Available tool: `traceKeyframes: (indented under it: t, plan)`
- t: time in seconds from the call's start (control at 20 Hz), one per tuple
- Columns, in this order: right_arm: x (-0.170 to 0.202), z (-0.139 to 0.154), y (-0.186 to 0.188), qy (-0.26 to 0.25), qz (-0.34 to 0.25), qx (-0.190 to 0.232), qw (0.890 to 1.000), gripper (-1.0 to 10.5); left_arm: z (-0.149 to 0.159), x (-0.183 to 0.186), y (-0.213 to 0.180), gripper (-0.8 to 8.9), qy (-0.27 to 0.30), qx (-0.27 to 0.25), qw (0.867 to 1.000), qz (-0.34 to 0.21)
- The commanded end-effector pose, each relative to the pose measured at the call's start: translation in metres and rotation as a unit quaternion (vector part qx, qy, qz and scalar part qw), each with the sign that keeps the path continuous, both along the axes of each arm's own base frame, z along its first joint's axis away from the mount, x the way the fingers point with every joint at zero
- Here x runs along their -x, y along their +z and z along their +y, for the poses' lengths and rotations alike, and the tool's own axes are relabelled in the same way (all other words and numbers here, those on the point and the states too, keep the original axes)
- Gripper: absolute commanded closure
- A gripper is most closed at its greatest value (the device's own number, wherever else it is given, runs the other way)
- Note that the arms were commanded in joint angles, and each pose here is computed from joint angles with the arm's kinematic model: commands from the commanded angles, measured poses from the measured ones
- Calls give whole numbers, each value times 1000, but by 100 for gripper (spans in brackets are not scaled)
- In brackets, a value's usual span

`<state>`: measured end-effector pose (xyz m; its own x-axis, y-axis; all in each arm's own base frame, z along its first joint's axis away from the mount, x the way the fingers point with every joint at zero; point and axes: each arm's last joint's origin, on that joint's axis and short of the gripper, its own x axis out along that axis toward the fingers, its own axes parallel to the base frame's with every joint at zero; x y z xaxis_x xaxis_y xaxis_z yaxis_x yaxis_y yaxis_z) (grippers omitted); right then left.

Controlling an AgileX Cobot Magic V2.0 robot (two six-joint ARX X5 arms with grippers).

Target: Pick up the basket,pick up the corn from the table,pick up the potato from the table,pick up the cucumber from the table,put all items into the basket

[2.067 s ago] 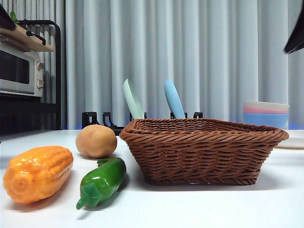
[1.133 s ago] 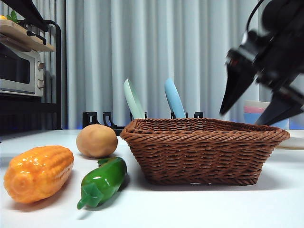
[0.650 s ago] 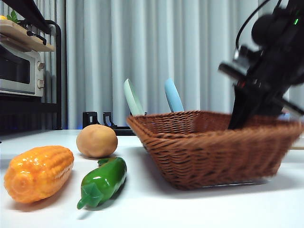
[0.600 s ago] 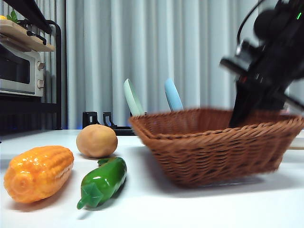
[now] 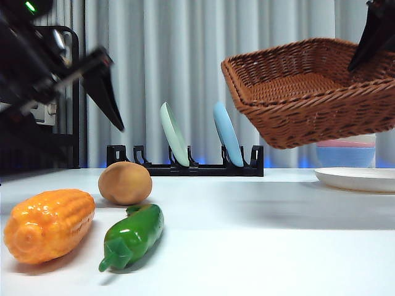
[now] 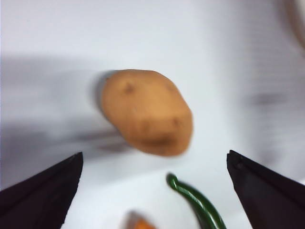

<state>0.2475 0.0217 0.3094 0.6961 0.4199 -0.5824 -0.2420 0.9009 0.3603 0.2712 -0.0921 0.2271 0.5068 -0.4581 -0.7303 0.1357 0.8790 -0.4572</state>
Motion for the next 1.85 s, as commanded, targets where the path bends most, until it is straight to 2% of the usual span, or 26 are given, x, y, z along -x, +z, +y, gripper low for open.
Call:
traceKeyframes:
  t: [0.05,0.15,0.3,0.65,0.7,0.8,0.95,1.15,1.35,1.45,1.55,1.65,1.75,1.85]
  plan:
    - [2,0,6,-1,-12,-10,1000,963,-14,-23,-3,303,4,5,1000,15]
    - [2,0,6,-1,-12,-10,1000,963,-29,-39,-4,304,-1,-6,1000,22]
    - [2,0,6,0,-13,-9,1000,963,-41,-56,-14,304,10,-57,996,67]
    - [2,0,6,0,-14,-9,1000,963,-53,-69,-50,323,4,-76,991,110]
    - [2,0,6,0,-14,-9,1000,963,-53,-70,-50,416,2,-74,992,103]
    - [2,0,6,0,-13,-9,1000,963,-56,-71,-48,792,-18,-75,993,87]
    - [2,0,6,0,-13,-9,1000,963,-57,-69,-47,821,-39,-85,993,77]
    - [0,2,4,0,-7,-13,1000,963,-51,-59,-9,821,-53,-81,995,23]
    - [-9,17,-9,24,31,-22,999,963,-38,-27,71,821,-64,-46,994,-76]
    - [-15,32,-22,34,69,-34,996,963,-34,-8,116,821,-91,6,986,-142]
    - [-23,49,-34,52,91,-40,994,963,-42,8,146,821,-118,32,975,-184]
    - [-29,65,-43,74,105,-51,990,963,-59,17,157,821,-141,38,968,-203]
    - [-33,82,-49,112,117,-90,983,963,-79,19,151,821,-132,10,969,-208]
    - [-34,91,-49,122,113,-105,980,963,-99,19,138,821,-130,-22,971,-200]
